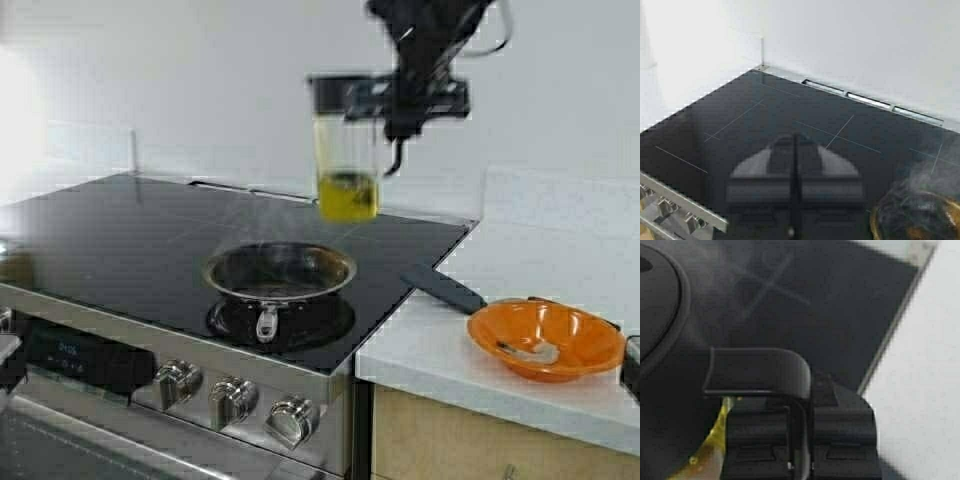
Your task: Add oil to the pan and cook the shrimp and serve it
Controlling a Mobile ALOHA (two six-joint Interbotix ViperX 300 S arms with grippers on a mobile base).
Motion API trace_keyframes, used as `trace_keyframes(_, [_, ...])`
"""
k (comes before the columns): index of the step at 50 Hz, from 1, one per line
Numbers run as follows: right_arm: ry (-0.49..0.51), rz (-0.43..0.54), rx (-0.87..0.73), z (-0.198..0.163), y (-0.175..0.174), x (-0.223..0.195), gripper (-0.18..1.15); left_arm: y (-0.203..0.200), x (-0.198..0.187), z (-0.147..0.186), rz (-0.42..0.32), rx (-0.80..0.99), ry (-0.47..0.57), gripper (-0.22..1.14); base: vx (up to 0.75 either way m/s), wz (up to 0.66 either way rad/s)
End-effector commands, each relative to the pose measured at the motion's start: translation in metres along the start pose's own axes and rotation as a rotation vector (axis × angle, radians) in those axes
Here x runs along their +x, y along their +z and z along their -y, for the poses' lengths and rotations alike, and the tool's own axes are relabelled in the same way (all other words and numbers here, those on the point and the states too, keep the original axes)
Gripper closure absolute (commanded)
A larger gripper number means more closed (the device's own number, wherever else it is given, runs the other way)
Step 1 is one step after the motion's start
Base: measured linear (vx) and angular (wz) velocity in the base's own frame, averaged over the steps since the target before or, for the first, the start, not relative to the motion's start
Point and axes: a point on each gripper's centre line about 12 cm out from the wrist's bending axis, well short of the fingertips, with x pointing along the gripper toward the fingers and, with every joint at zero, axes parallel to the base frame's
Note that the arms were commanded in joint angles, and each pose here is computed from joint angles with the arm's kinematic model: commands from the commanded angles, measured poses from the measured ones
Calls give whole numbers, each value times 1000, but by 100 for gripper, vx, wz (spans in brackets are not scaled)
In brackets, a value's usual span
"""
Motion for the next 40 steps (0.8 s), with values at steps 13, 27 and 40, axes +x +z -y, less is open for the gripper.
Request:
trace_keyframes(13, [-132, 205, 133, 144, 93, -88, 89, 2, 2, 0, 3, 3, 1, 88, 0, 0])
trace_keyframes(27, [-352, 283, 209, 265, 119, -117, 89, 0, 3, 0, -8, 9, 2, 88, 0, 0])
trace_keyframes(40, [-566, 307, 194, 352, 110, -106, 89, -3, 5, 0, -18, 24, 2, 89, 0, 0])
